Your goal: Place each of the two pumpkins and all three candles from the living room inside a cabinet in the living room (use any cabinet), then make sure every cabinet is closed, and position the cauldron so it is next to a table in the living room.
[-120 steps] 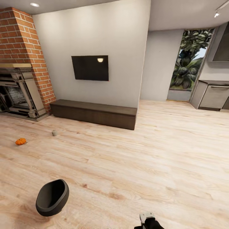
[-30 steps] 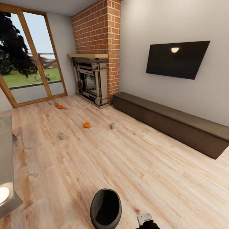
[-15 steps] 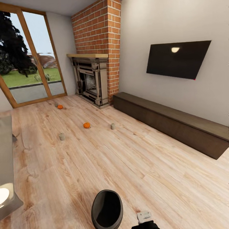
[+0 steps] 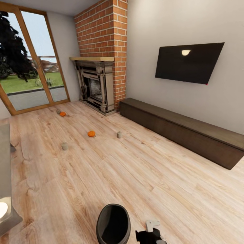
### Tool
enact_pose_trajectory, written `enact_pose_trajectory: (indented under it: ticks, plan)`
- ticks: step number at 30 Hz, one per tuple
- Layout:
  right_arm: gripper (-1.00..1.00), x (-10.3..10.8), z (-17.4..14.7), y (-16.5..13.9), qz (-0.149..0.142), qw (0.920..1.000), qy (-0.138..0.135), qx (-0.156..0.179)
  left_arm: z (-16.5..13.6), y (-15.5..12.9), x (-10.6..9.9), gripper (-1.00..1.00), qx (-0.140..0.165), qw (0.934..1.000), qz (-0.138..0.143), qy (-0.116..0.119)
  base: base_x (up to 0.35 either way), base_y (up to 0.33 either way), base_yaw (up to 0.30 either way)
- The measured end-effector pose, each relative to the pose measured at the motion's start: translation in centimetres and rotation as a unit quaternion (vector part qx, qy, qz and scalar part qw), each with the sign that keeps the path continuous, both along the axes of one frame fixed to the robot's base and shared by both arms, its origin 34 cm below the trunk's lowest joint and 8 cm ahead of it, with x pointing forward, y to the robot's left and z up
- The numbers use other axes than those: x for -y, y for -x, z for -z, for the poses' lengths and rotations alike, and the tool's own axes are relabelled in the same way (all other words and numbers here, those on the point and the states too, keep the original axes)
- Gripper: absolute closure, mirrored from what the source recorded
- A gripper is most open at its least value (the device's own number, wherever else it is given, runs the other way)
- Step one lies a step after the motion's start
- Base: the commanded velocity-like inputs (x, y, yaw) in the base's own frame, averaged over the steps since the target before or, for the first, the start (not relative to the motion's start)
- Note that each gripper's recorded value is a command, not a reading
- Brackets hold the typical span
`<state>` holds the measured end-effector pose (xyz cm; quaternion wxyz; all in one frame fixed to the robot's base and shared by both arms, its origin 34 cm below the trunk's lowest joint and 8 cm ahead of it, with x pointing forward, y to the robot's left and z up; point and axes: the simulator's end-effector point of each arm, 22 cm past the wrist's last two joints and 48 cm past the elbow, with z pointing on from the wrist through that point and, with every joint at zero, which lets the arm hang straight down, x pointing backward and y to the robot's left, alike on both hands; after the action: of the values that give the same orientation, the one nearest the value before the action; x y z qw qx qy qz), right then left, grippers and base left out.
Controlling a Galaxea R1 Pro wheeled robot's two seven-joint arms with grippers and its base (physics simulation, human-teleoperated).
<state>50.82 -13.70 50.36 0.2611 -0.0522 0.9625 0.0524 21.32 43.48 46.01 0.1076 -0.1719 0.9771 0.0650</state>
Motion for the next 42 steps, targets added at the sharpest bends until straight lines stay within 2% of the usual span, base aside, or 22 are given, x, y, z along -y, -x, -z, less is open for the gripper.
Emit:
enact_pose_trajectory:
  ticks: [2, 6, 12, 14, 19, 21, 26, 28, 30, 32, 33, 36, 38, 40, 42]
  plan:
    - [-1.00, -0.1, -0.1, 0.3, 0.003, 0.9998, -0.005, 0.021, 0.0, -0.2, 0.0, -1.00, 0.002, 1.0000, 0.000, 0.001, 0.005, 0.000, 0.000]
    - [-1.00, 0.2, 1.0, 2.6, 0.010, 0.9998, -0.007, 0.013, 0.0, -0.4, 0.1, -1.00, 0.004, 1.0000, 0.001, 0.002, 0.002, 0.000, 0.000]
    - [-1.00, 0.8, 2.0, 4.8, 0.064, 0.9976, -0.025, -0.013, -0.2, -1.0, -0.5, -1.00, 0.011, 0.9999, 0.003, -0.001, 0.000, 0.000, 0.000]
    - [-1.00, 1.1, 2.2, 5.0, 0.096, 0.9946, -0.035, -0.018, -0.5, -2.7, -0.5, -1.00, 0.027, 0.9996, 0.006, -0.001, 0.000, 0.000, 0.000]
    - [-1.00, 1.7, 1.9, 4.4, 0.149, 0.9876, -0.051, -0.004, -1.4, -7.6, -0.3, -1.00, 0.070, 0.9974, 0.019, 0.007, 0.000, 0.000, 0.000]
    - [-1.00, 2.0, 1.8, 4.3, 0.167, 0.9843, -0.057, -0.001, -1.7, -9.1, 0.1, -1.00, 0.074, 0.9969, 0.022, 0.017, 0.000, 0.000, 0.000]
    - [-1.00, 2.1, 1.7, 4.1, 0.179, 0.9819, -0.061, 0.001, -3.7, -13.7, -0.7, -1.00, 0.082, 0.9954, 0.035, 0.034, 0.000, 0.000, 0.000]
    - [-1.00, 2.2, 1.6, 3.9, 0.182, 0.9813, -0.061, 0.004, -5.4, -17.0, -0.2, -1.00, 0.092, 0.9937, 0.040, 0.052, 0.000, 0.000, 0.000]
    - [-1.00, 2.2, 1.4, 3.5, 0.186, 0.9803, -0.064, 0.007, -9.3, -22.2, 0.7, -1.00, 0.112, 0.9898, 0.033, 0.082, 0.000, 0.000, 0.000]
    - [-1.00, 1.9, 0.6, 1.9, 0.190, 0.9789, -0.073, 0.018, -13.1, -25.8, 1.3, -1.00, 0.124, 0.9864, 0.031, 0.104, 0.000, 0.000, 0.000]
    - [-1.00, 1.5, -0.5, -0.2, 0.193, 0.9768, -0.086, 0.032, -15.2, -28.0, 1.7, -1.00, 0.137, 0.9837, 0.035, 0.111, 0.000, 0.000, 0.000]
    - [-1.00, -0.2, -4.2, -5.5, 0.196, 0.9706, -0.130, 0.051, -18.5, -32.5, 2.3, -1.00, 0.171, 0.9773, 0.042, 0.119, 0.000, 0.000, 0.000]
    - [-1.00, -1.7, -6.7, -8.1, 0.183, 0.9691, -0.159, 0.047, -18.9, -34.2, 2.6, -1.00, 0.177, 0.9756, 0.035, 0.125, 0.000, 0.000, 0.000]
    - [-1.00, -2.8, -8.1, -9.0, 0.167, 0.9702, -0.173, 0.033, -18.6, -35.1, 3.0, -1.00, 0.177, 0.9749, 0.027, 0.132, 0.000, 0.000, 0.000]
    - [-1.00, -3.7, -8.9, -9.2, 0.148, 0.9733, -0.175, 0.013, -17.5, -35.7, 3.8, -1.00, 0.167, 0.9754, 0.014, 0.143, 0.000, 0.000, 0.000]
